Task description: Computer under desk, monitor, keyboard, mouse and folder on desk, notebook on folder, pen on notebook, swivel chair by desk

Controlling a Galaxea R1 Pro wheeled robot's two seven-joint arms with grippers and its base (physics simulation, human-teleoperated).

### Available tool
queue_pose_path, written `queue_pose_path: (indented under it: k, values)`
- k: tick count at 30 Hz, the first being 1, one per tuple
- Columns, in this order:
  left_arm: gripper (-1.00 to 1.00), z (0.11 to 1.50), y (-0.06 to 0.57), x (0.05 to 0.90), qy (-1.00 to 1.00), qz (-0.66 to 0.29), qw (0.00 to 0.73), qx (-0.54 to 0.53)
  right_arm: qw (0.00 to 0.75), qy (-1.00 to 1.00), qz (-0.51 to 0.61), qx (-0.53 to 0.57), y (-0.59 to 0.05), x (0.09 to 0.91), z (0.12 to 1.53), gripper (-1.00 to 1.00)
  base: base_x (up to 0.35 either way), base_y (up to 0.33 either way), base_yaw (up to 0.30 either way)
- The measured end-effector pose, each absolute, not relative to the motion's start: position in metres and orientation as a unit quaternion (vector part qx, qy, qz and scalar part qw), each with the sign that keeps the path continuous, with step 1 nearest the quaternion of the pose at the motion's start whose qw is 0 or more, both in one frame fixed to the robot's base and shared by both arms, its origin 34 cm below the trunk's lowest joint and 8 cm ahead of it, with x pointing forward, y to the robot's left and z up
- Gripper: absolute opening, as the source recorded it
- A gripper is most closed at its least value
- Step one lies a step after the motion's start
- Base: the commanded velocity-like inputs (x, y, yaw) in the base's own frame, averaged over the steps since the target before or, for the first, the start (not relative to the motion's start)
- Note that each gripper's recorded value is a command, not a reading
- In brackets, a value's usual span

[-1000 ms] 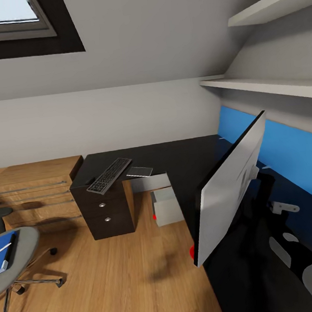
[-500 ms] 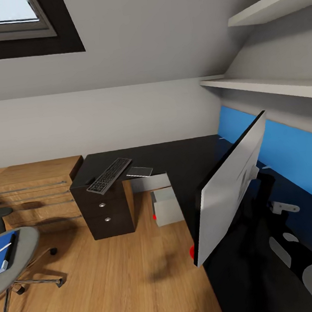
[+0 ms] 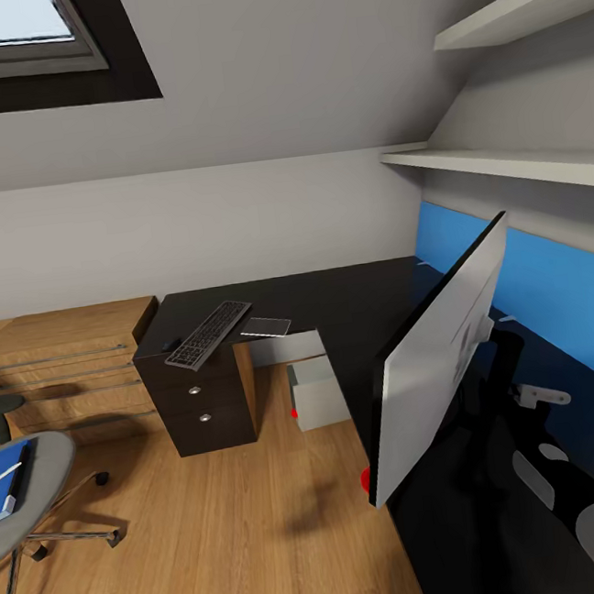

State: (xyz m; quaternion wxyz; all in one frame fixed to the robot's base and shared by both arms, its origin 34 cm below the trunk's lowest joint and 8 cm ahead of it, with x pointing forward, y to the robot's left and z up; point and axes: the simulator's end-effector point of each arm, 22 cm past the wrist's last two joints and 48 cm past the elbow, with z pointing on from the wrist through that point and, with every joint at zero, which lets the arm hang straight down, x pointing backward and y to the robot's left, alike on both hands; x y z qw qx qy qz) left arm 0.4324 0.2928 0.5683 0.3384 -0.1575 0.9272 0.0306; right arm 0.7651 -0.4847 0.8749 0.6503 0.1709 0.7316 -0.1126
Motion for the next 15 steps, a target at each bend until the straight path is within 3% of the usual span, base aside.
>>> queue_pose_path:
  k: [15]
  values:
    - [1.0, 0.5678, 0.2926, 0.4314, 0.928, 0.031, 0.337, -0.157, 0.65, 0.731, -0.113, 0.171, -0.4847, 0.765, 0.8748, -1.0, 0.0, 0.0, 0.0]
